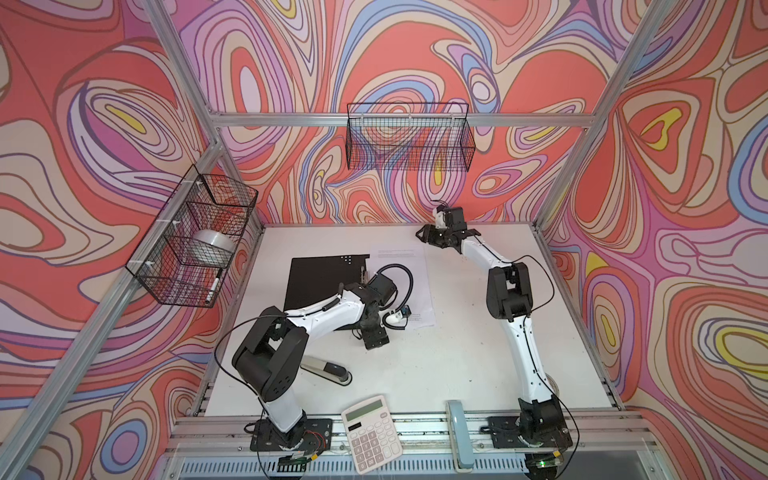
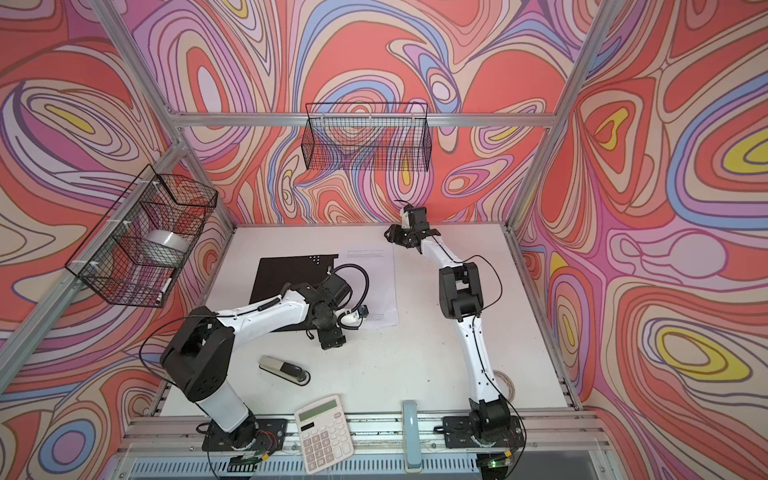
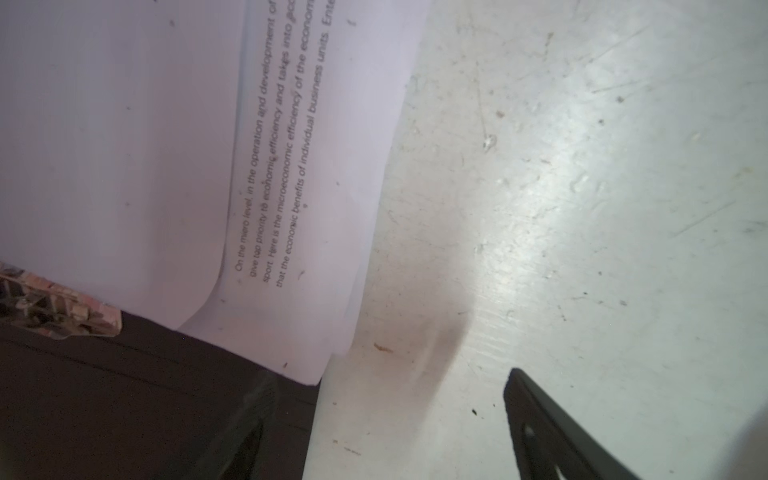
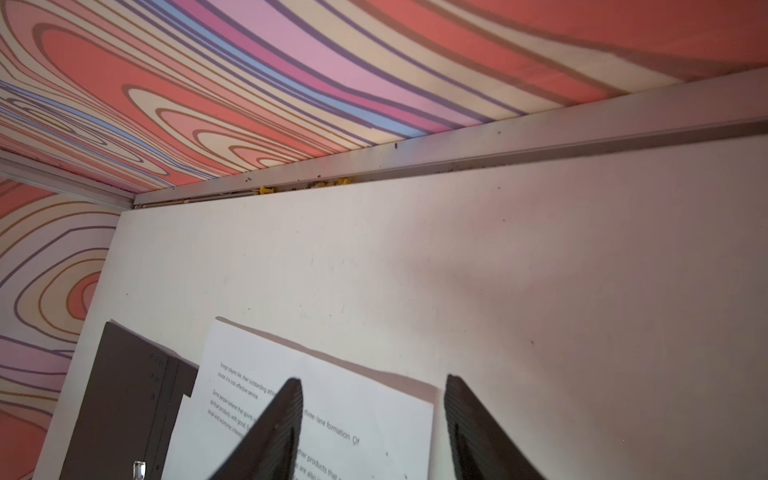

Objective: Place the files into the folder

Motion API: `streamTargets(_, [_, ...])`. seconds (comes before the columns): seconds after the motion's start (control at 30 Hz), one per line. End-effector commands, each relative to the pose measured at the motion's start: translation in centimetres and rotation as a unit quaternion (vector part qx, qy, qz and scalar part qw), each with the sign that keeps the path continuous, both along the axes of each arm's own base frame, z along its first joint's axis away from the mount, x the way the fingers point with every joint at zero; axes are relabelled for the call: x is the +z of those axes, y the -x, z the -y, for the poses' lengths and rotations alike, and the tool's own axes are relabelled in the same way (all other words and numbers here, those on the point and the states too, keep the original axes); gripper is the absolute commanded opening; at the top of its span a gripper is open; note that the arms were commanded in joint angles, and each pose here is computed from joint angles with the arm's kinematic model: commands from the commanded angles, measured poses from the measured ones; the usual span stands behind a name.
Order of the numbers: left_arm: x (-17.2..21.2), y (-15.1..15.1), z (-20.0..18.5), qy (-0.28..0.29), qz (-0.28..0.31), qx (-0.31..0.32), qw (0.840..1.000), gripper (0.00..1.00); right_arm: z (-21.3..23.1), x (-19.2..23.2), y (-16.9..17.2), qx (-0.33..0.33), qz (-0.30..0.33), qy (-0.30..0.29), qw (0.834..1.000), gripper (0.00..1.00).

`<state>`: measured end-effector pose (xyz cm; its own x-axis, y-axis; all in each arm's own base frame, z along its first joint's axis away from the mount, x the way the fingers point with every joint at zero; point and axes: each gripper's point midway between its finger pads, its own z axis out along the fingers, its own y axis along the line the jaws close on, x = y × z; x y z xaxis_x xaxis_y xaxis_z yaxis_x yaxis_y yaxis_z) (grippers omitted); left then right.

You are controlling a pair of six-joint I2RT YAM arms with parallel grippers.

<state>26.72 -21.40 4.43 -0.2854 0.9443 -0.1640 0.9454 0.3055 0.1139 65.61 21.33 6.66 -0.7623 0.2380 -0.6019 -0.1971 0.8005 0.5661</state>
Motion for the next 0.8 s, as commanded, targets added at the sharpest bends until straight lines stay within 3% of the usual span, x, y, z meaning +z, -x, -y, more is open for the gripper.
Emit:
streamTargets(0.0, [-0.9,0.1,0.6,-0.014,0.003,-0.029,0.999,0.86,-0.3,-1.4,-0.3,0.020,-0.010,-0.031,0.999,0.57])
streamTargets(0.3, [-1.7,-0.6,1.5,-0.017,0.000,-0.035,0.999,0.85,0.3,-2.9,-0.5,0.049,-0.034,-0.064,0.996,0.57])
streamTargets(0.77, [-2.6,-3.0,2.3,-0.022,0.030,-0.020,0.999,0.85,-1.5,-4.5,2.3,0.125,-0.079,-0.113,0.982,0.55])
